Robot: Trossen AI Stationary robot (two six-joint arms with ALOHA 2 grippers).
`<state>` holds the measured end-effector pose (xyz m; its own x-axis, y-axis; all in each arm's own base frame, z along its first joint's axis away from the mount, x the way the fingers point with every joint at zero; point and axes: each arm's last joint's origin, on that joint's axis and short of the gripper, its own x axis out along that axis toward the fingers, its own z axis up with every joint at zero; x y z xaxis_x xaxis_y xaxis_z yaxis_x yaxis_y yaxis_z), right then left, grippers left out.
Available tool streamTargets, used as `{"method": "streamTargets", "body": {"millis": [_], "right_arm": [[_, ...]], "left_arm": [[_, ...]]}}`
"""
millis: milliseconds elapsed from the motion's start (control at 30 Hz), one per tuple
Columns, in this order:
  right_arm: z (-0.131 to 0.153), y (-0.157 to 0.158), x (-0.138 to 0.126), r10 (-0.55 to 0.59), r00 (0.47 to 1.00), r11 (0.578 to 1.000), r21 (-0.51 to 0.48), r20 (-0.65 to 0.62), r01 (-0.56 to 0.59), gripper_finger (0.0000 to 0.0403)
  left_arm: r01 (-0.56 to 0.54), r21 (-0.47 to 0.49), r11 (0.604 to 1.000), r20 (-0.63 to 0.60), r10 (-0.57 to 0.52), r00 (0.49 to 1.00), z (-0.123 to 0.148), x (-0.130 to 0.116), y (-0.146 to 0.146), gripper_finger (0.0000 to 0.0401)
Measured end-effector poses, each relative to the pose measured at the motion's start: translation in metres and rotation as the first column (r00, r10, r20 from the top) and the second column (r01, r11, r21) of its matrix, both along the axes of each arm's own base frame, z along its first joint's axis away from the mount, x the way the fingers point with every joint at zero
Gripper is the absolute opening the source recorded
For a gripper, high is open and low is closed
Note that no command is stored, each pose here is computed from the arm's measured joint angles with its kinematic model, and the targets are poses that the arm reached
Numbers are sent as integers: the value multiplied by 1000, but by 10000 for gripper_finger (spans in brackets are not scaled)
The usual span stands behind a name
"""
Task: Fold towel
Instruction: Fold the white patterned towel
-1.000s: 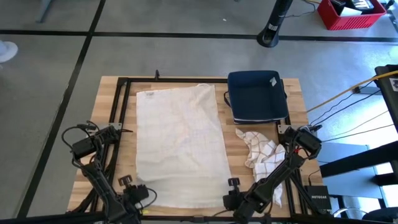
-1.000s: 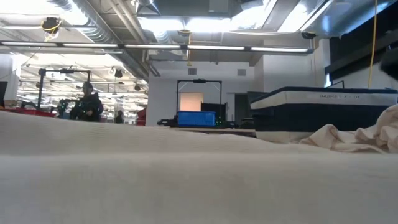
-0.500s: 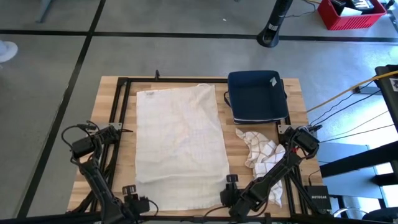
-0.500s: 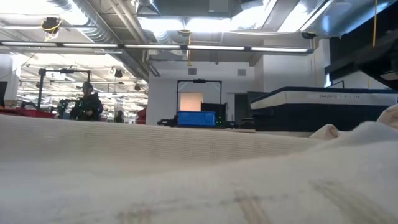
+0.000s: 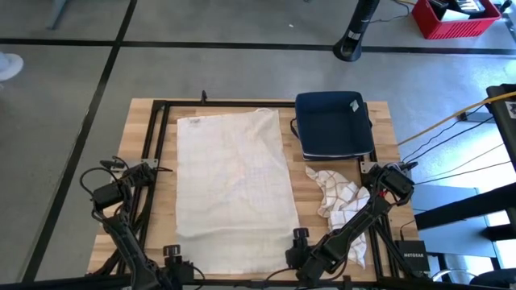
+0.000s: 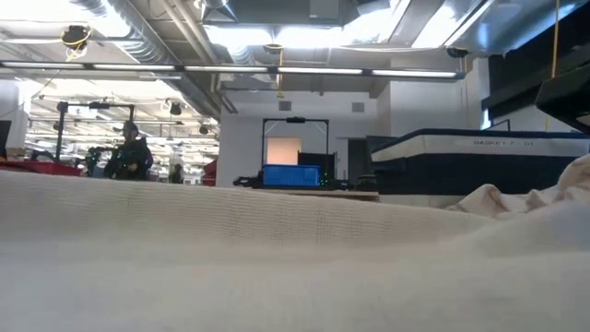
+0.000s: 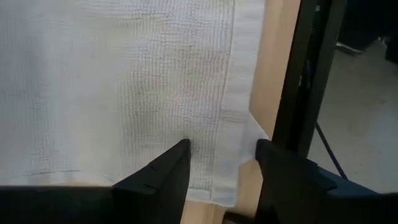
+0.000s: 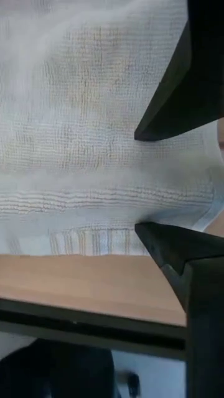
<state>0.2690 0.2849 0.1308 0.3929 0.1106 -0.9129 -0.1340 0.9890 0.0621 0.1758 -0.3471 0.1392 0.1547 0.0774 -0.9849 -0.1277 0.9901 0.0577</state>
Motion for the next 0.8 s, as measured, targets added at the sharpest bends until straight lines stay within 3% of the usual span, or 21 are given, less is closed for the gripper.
{"method": "streamTargets", "body": {"millis": [300,467,700,800], "right_arm": [[11,9,2,58,996,991,127,-69,-49,223],[11,8,1,46,996,992,120,-79,-36,223],[11,4,4,23,981,977,213,-193,19,223],[12,8,2,43,980,970,243,-192,5,223]], "left_arm": [[-4,-2,1000,-12,4,1000,-3,1,0,126],[-3,-8,1000,-8,3,1000,-4,1,-1,87],[-9,-24,1000,0,9,1000,-4,2,-2,15],[-10,-22,1000,0,10,1000,-4,2,-2,6]]}}
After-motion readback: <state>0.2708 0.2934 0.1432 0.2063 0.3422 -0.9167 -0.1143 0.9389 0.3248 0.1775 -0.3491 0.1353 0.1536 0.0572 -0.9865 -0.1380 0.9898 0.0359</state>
